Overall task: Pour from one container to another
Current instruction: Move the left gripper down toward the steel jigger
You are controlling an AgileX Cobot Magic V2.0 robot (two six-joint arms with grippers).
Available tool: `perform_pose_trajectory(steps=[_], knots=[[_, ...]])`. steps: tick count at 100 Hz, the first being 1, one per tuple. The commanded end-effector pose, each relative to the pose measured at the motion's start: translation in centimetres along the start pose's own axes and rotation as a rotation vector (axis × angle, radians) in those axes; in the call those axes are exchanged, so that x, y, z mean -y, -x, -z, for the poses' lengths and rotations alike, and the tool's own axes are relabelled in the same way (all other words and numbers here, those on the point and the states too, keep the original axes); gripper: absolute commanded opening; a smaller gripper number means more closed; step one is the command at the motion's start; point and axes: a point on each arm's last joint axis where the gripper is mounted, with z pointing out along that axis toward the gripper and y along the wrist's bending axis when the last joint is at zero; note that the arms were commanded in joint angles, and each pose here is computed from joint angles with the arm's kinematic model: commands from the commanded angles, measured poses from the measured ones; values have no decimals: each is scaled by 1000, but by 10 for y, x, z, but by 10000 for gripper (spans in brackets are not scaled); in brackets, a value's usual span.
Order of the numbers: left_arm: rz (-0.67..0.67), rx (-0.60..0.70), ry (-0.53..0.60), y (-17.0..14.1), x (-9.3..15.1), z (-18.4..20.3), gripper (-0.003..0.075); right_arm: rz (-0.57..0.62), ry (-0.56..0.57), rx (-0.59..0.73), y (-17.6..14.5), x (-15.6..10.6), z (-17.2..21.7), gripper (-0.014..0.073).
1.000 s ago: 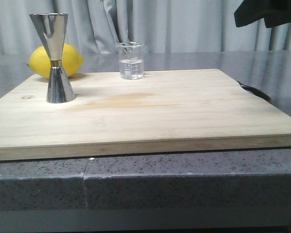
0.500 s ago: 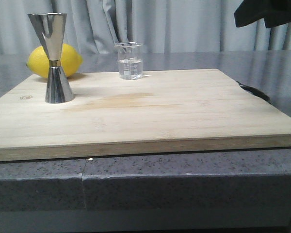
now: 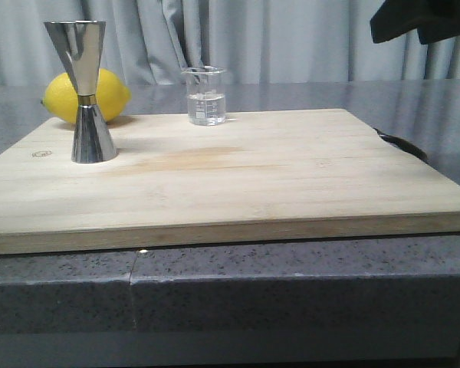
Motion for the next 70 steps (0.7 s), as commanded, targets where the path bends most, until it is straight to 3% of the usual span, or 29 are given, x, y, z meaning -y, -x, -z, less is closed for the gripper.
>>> perform_pose_trajectory(steps=[1,50,70], knots=[[40,40,-46,9,1,-6,419,17,-21,105,19,1,8,349],[78,-46,-221,-3,-2,-48,368,17,-16,95,18,0,8,349],[48,-43,-233,4,-8,-62,368,17,-15,93,18,0,8,349]])
